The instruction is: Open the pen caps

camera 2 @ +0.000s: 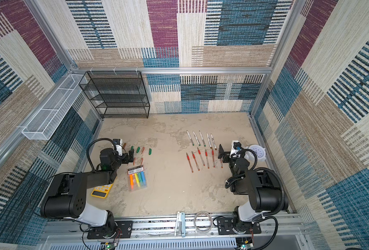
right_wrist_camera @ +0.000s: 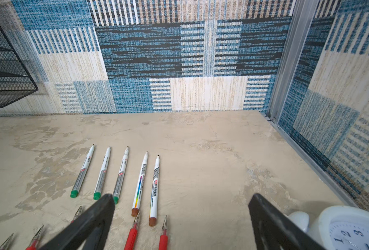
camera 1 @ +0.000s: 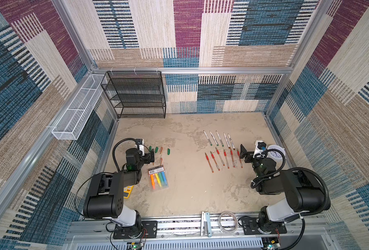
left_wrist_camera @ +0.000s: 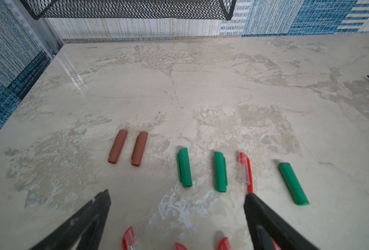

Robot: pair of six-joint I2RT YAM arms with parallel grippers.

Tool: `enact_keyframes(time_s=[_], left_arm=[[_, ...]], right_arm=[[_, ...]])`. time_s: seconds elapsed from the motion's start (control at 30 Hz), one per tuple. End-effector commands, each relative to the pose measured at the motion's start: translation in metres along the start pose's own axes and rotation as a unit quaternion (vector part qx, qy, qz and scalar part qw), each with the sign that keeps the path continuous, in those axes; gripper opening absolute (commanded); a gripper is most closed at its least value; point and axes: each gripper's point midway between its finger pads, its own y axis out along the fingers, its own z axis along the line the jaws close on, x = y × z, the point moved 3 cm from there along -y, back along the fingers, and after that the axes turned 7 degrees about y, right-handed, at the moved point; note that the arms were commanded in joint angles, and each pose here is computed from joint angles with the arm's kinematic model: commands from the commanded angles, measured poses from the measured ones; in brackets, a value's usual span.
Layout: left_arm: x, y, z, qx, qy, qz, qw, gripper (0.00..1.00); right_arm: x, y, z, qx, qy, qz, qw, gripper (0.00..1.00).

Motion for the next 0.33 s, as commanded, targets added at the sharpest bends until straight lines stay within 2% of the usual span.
enact_keyframes(time_s=[0.0,0.3], left_arm=[[0.0045,0.0001,0.0017,0.004,-0.005,-0.007,1.0,1.0],[0.0053,-0.0012,0.0014,0.004,-0.004,-0.011,1.0,1.0]], right_arm=[[0.0038,0.0014,-0.0014,-0.005,-0.001,-0.007,1.0,1.0],[0.0035,0.0021,-0.0008,-0.003,-0.001,-0.005,1.0,1.0]])
